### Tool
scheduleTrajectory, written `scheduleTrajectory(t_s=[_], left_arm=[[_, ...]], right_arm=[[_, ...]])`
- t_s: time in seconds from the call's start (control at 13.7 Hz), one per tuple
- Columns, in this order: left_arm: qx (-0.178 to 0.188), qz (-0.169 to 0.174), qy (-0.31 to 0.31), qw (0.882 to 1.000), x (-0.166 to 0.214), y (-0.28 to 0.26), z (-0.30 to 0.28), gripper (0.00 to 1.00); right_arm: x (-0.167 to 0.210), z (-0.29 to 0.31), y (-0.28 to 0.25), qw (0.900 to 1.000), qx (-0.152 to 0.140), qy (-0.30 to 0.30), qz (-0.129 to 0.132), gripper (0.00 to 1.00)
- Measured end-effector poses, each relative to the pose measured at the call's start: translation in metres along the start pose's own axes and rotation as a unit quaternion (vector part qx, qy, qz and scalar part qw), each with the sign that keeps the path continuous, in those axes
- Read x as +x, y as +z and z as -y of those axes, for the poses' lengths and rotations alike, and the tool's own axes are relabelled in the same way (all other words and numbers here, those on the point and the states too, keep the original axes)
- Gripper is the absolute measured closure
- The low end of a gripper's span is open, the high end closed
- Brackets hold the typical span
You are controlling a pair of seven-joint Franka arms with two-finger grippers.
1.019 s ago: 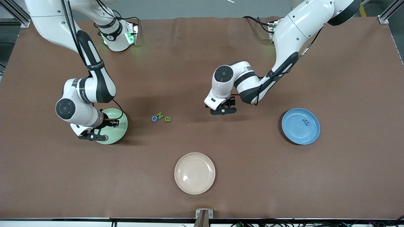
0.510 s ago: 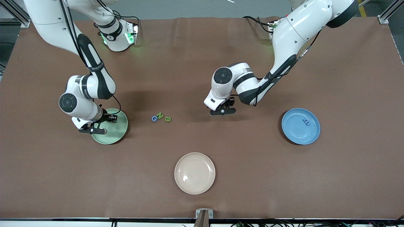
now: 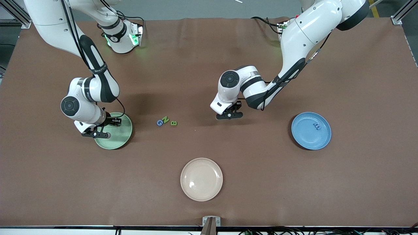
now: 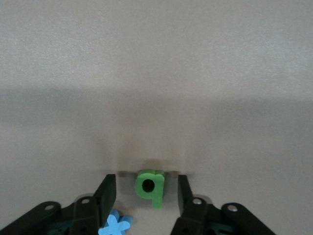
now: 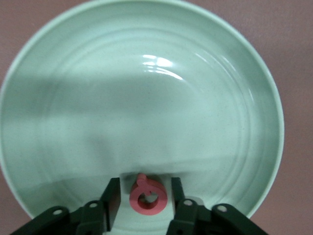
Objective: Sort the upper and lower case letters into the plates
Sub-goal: 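Grasp the green q with the left gripper while the right gripper grasps the O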
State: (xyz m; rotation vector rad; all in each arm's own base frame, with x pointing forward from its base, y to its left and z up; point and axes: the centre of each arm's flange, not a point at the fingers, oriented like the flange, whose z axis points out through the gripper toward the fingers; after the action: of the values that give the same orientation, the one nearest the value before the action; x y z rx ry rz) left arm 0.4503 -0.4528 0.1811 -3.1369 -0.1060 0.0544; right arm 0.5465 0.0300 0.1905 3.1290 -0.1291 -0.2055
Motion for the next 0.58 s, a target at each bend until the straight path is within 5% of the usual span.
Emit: scheduleTrajectory(t_s=[0.36,0.58], left_arm=[[0.002,0.001,0.0,1.0,0.0,0.003,0.0,0.5],[0.003,0.004,-0.001,1.0,0.0,0.007,0.001,0.52]], right_arm=[[0.025,0.047,-0.071,0.999,0.012,0.039,0.013,0.0],[0.018,0.089,-0.07,0.996,0.012,0.084,-0.005,0.0]])
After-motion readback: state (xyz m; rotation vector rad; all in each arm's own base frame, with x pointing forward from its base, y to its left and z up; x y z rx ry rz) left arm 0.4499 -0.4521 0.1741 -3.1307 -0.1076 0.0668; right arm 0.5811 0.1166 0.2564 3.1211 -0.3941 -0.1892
